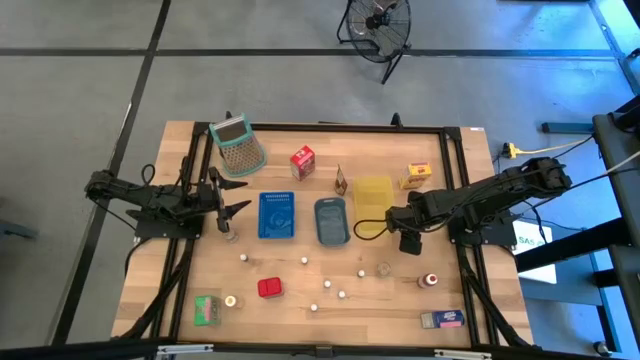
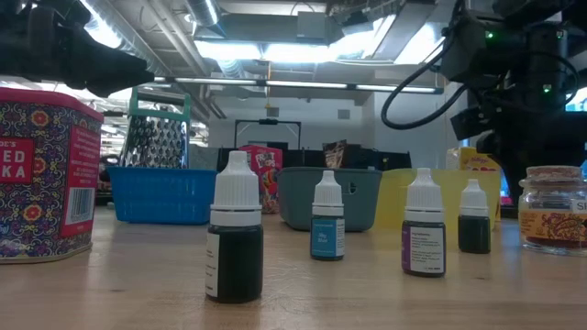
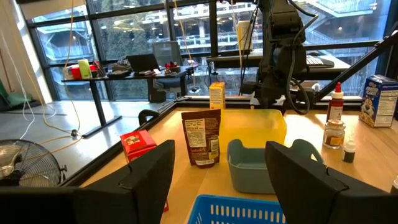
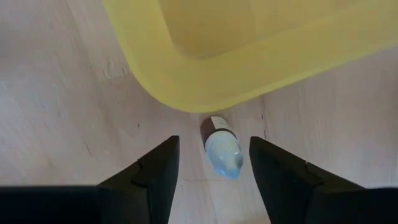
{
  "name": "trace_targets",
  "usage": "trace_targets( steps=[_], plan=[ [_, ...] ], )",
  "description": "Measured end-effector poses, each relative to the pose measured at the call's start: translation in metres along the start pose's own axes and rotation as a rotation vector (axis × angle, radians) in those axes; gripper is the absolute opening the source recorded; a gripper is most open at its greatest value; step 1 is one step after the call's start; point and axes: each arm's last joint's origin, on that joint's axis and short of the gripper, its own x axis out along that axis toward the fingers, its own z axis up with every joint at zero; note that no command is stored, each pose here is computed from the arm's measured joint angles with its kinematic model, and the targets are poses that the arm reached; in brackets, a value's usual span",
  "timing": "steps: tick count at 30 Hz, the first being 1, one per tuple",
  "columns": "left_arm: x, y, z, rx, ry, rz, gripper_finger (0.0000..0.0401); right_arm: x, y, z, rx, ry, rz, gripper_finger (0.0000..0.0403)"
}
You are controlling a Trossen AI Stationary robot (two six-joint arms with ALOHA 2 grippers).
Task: Pick & Place Kitchen Items
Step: Put the small food coloring bottle into the gray bin
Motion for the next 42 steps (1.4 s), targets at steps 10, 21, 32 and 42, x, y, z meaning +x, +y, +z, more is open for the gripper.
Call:
trace_targets(
  steps=[10, 21, 32, 42],
  plan=[
    [0.0, 0.0, 0.0, 0.0, 0.0, 0.0, 0.0246, -0.0001, 0.0004, 0.0012, 0.002, -0.013, 0.005, 0.0196],
    [0.0, 0.0, 0.0, 0.0, 0.0, -0.001, 0.0246, -0.0001, 0.0003, 0.0005, 0.002, -0.004, 0.006, 0.0176],
    [0.0, 0.0, 0.0, 0.0, 0.0, -0.001, 0.0246, -0.0001, 0.0003, 0.0005, 0.005, -0.004, 0.007, 0.0155],
    [0.0, 0.0, 0.0, 0.0, 0.0, -0.001, 0.0246, -0.0001, -0.0013, 0.0004, 0.005, -0.016, -0.042, 0.012]
  ],
)
